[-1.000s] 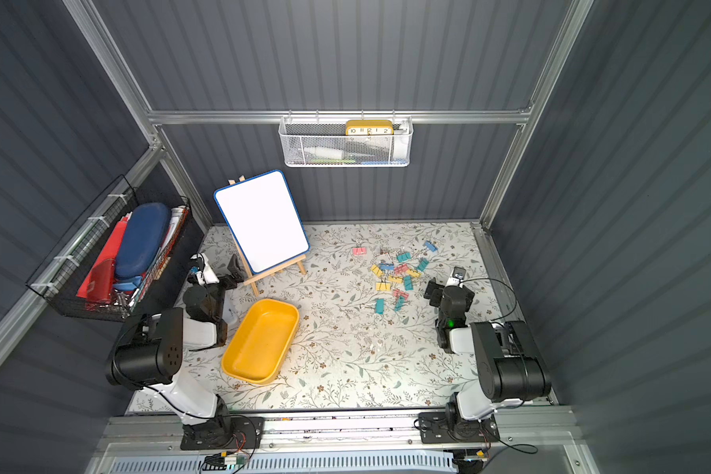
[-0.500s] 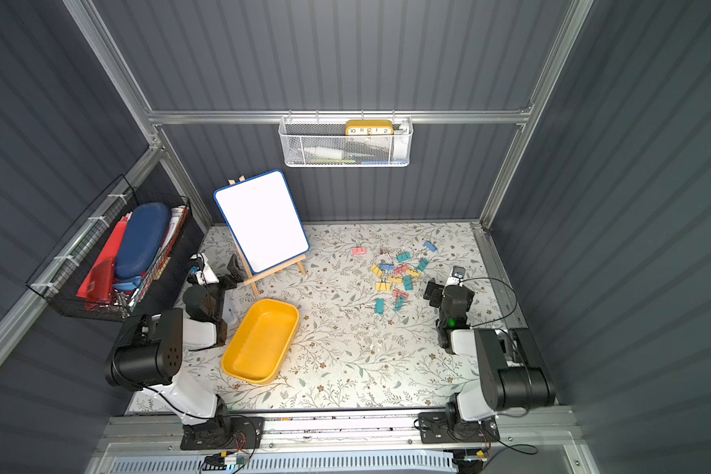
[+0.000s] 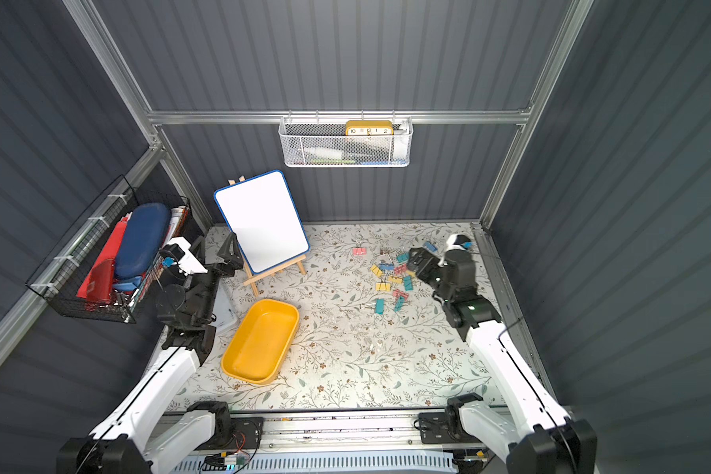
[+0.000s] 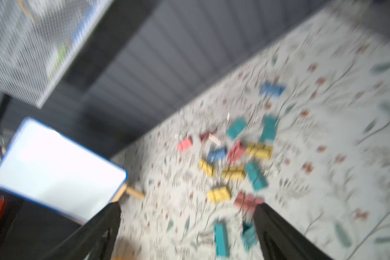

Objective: Put the binder clips in the storage box
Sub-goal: Move the storage box to the center of the board.

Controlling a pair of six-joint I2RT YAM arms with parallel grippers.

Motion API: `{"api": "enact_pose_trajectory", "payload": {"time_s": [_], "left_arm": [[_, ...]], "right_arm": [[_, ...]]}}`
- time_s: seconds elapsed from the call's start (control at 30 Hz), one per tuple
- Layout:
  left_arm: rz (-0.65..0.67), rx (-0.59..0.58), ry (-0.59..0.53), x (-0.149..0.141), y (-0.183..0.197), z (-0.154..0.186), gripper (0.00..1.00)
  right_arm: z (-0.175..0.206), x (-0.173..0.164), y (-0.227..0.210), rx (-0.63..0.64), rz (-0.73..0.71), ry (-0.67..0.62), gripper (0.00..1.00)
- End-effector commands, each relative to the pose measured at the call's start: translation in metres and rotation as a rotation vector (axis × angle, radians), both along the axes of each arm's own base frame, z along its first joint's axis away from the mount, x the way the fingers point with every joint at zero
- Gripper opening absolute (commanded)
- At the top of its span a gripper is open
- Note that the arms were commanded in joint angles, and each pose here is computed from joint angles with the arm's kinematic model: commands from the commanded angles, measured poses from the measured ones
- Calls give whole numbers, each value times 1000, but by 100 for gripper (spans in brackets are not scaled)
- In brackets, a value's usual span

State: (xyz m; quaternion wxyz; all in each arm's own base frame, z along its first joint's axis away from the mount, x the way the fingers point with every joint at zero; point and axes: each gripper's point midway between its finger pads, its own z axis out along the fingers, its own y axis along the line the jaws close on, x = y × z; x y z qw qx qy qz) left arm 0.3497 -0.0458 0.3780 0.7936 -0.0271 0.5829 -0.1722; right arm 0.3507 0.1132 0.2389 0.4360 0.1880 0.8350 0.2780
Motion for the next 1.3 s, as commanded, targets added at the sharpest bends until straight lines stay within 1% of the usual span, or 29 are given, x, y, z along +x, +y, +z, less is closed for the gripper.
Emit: {"api": "enact_pose_trajectory", "payload": {"time_s": [0.0, 0.07, 0.17, 0.23, 0.3, 0.37, 0.43, 0.57, 0.67, 0.73, 0.87, 0.93, 1.0, 1.03, 1.13, 1.17, 1.23, 1.27], "left_arm": [[-68, -58, 165, 4, -22, -14, 99], [-103, -14, 189, 4, -38, -11, 99], [-107, 15, 211, 8, -43, -5, 99], [-87, 11, 205, 9, -40, 0, 99], [-57, -25, 201, 11, -34, 7, 99], [-39, -42, 219, 15, -31, 8, 99], [-23, -36, 239, 18, -29, 5, 99], [-38, -21, 265, 22, -33, -6, 99], [-55, -14, 281, 25, -37, -13, 99], [-67, -7, 276, 26, -39, -14, 99], [-78, 18, 272, 27, -43, -14, 99], [-81, 28, 276, 29, -44, -16, 99], [-86, 35, 279, 30, -45, -17, 99], [-92, 38, 282, 31, -46, -18, 99], [-108, 56, 289, 33, -50, -18, 99], [-112, 62, 290, 33, -51, -18, 99], [-119, 67, 289, 34, -53, -18, 99], [-123, 67, 285, 34, -53, -17, 99]], "right_arm": [[-61, -65, 92, 42, 259, 337, 99], [-84, -94, 142, -16, 384, 413, 99], [-108, -131, 200, -144, 553, 458, 99], [-121, -150, 230, -233, 648, 477, 99], [-133, -165, 253, -312, 721, 505, 99], [-141, -171, 273, -339, 769, 507, 99], [-145, -173, 288, -335, 798, 494, 99], [-153, -162, 309, -311, 797, 445, 99], [-165, -158, 323, -366, 842, 470, 99], [-175, -160, 329, -387, 860, 501, 99], [-180, -158, 340, -328, 862, 478, 99], [-186, -157, 337, -351, 852, 487, 99], [-193, -155, 330, -406, 839, 503, 99], [-197, -155, 320, -461, 827, 523, 99], [-194, -142, 293, -565, 741, 486, 99], [-189, -137, 287, -573, 727, 463, 98], [-189, -132, 275, -556, 737, 462, 91], [-190, -128, 265, -561, 735, 474, 89]]}}
